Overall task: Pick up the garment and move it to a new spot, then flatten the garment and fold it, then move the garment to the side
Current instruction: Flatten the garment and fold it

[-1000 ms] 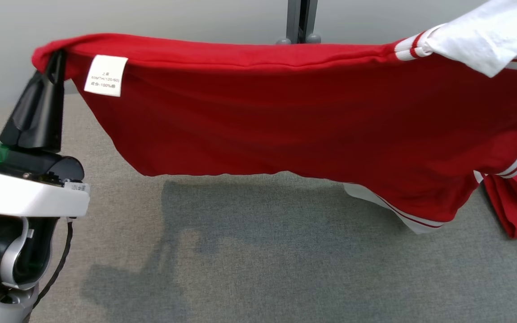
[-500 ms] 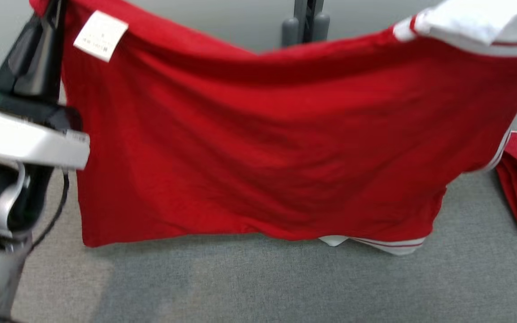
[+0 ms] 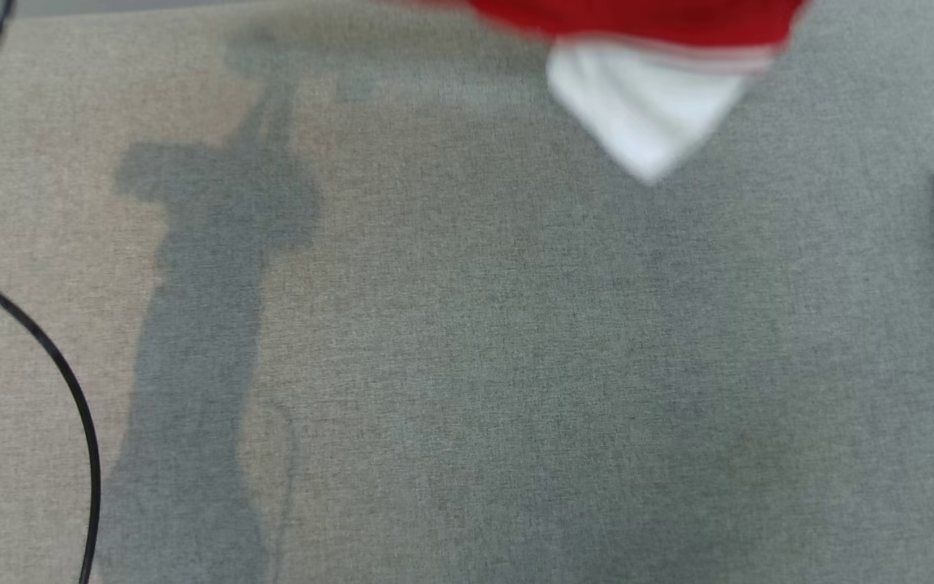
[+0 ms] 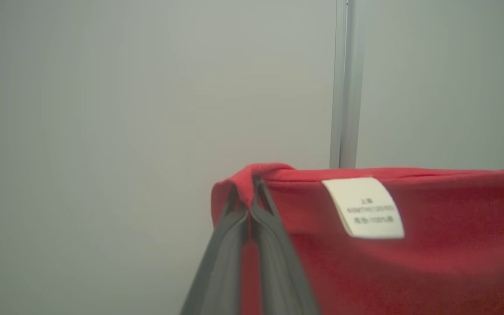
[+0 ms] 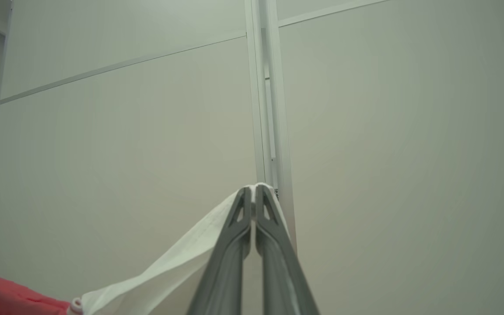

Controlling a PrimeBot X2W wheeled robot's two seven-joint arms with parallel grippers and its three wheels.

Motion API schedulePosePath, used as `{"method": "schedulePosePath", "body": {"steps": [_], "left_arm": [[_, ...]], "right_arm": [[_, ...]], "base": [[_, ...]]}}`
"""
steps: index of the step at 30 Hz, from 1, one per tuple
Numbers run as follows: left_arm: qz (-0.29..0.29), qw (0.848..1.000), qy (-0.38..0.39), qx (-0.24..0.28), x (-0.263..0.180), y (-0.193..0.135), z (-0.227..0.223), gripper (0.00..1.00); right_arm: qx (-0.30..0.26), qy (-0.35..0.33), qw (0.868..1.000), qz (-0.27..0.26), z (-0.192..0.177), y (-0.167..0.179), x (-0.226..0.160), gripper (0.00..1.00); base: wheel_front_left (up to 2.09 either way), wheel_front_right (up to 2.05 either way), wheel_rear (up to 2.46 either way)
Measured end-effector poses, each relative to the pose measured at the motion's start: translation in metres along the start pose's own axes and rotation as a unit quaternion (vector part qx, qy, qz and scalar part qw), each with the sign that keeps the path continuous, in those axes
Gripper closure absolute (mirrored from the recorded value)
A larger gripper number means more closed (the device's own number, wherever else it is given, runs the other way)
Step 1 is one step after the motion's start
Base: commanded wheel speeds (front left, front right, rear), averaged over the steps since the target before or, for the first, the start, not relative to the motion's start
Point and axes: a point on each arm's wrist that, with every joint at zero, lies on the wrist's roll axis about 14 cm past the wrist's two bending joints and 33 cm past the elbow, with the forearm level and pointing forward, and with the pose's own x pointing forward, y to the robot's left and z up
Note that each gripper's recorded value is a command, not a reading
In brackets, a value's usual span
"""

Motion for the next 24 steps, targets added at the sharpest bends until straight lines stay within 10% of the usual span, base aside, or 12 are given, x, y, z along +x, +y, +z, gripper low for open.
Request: {"method": "schedulePosePath", "body": {"steps": [13,24], "left_arm": [[0.028,0.996,0.079,-0.041,0.023,0.019,-0.082,1.00],[0.054,0.962,0.224,-0.150,-0.103,-0.005,-0.234,1.00]], "right_arm": [[0.023,0.102,0.994,-0.013,-0.086,0.003,0.016,1.00],[0.145,0.235,0.961,-0.025,-0.194,0.018,-0.122,1.00]], "base": [[0.00,0.00,0.00],[0.00,0.00,0.00]]}}
